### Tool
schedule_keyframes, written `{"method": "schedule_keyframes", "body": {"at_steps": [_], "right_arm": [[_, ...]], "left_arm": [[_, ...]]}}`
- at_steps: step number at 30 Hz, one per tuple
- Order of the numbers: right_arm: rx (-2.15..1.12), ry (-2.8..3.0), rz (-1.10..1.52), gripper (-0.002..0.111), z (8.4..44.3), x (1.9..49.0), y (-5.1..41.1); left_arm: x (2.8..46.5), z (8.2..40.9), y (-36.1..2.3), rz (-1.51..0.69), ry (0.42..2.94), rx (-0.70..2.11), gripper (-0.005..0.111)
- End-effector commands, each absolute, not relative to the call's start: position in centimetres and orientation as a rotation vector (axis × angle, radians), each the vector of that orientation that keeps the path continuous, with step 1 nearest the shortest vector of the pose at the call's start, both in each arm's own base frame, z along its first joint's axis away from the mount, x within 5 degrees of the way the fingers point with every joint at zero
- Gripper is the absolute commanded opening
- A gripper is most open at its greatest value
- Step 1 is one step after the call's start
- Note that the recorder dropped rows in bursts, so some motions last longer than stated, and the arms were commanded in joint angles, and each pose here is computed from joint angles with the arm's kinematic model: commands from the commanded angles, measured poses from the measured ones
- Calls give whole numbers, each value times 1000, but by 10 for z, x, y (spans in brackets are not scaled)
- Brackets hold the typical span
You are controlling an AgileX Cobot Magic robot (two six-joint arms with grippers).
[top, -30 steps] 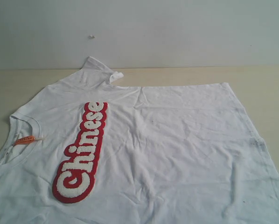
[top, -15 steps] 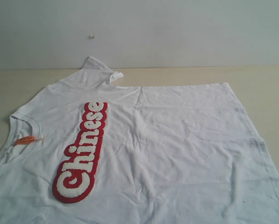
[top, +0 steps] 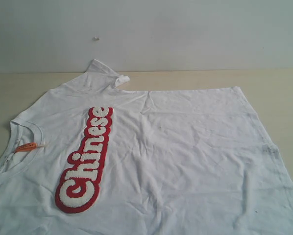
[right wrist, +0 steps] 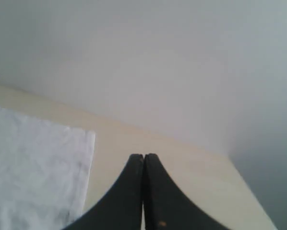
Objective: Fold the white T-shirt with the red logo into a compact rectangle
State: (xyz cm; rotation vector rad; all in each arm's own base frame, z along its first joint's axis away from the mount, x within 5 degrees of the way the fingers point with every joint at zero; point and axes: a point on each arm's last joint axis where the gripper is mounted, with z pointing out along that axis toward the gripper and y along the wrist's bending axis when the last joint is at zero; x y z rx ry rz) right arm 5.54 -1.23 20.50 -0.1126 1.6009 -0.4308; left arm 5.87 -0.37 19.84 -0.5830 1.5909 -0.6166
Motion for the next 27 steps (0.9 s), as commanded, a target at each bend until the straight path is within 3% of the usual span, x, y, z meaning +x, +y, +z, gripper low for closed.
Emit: {"method": "schedule_keyframes", "body": {"at_steps": [1,6,11,17,21,27], "right_arm": [[41,1318,-237,0,228,53,-9],[265,888,152,0,260,37,-9],[398,542,335,0,280,16,-18],[616,411,499,0,283,10,-33],[671,413,763,0,285,15,-30],[449,916,562,0,307,32,-3]], "left_arm": [[57,216,-4,-653,1537,-575,0],[49,254,-6,-606,1538,-458,0],[45,296,-14,-553,1700,-249,0],[56,337,-20,-489,1859,-109,0],[62,361,-29,-470,1966,70,0],[70,390,-36,-374,2104,345,0]]}}
